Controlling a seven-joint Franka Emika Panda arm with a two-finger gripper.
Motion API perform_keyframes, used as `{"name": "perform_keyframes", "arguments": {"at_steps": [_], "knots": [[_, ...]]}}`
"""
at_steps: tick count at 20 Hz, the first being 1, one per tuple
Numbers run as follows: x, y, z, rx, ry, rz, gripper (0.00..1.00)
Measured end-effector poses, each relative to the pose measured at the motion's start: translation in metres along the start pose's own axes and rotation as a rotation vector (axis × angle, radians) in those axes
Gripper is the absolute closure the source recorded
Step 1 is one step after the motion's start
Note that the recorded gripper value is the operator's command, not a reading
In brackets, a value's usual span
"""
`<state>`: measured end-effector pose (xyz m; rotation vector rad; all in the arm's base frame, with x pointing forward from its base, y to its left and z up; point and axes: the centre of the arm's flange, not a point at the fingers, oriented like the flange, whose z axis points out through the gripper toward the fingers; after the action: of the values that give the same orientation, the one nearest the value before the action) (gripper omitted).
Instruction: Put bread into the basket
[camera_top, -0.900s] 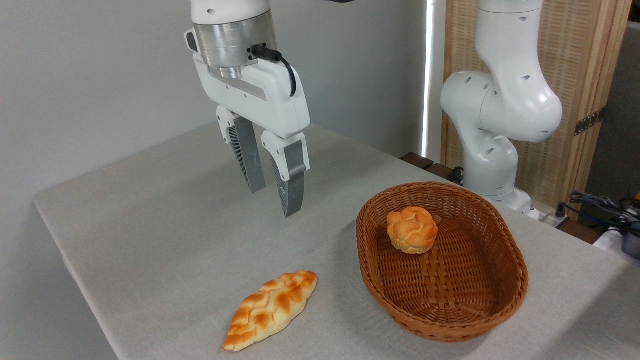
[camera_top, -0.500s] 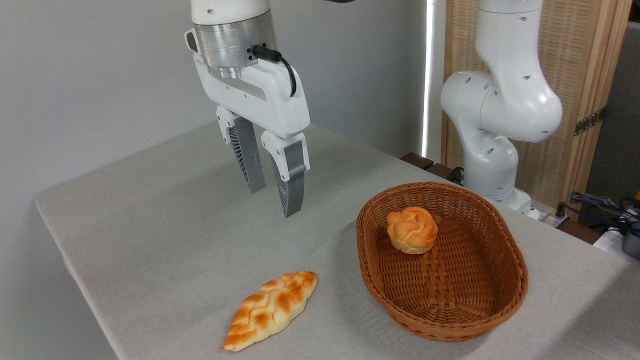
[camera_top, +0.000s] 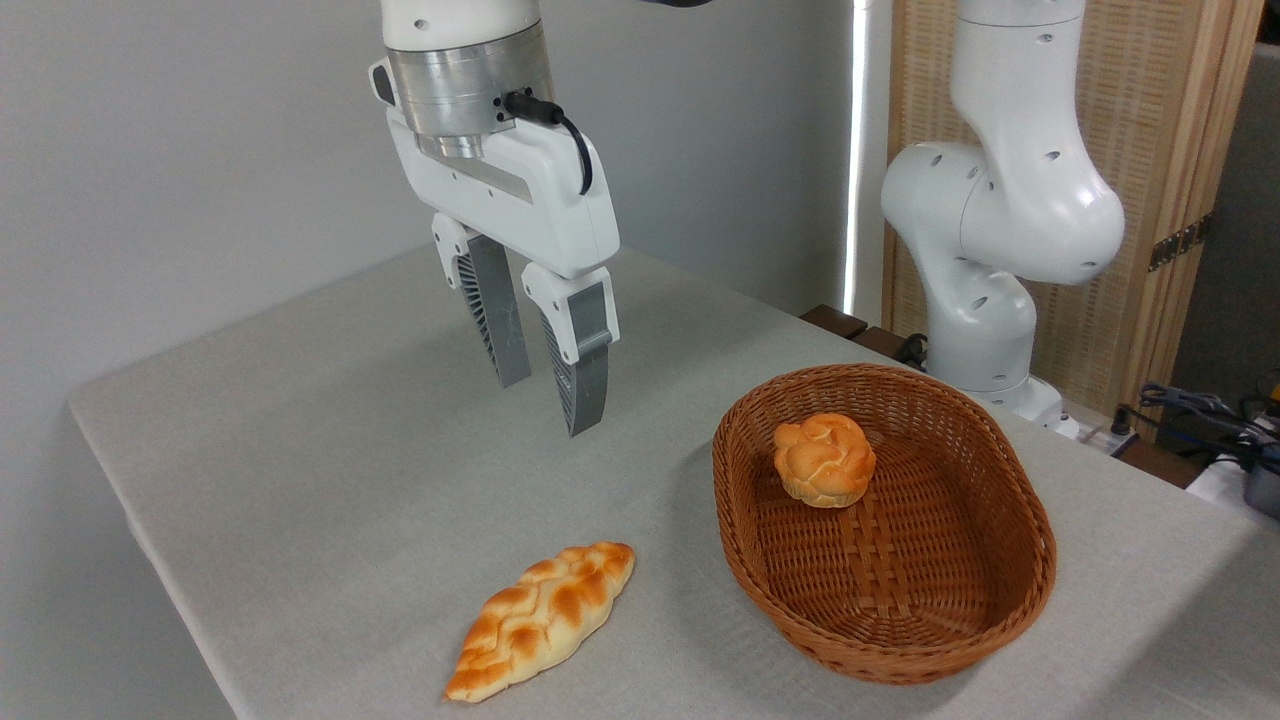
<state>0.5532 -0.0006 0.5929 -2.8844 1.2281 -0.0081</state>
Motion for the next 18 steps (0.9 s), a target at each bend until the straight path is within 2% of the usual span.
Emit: {"name": "perform_keyframes", "arguments": {"at_steps": [4, 6, 12, 18], "knots": [[0.006, -0.007, 0.008, 0.013, 0.012, -0.001, 0.0], [0.01, -0.011, 0.021, 0.004, 0.003, -0.001, 0.0], [0.017, -0.017, 0.075, -0.015, -0.017, 0.0, 0.0], [0.025, -0.024, 0.134, -0.005, -0.008, 0.002, 0.0]]}}
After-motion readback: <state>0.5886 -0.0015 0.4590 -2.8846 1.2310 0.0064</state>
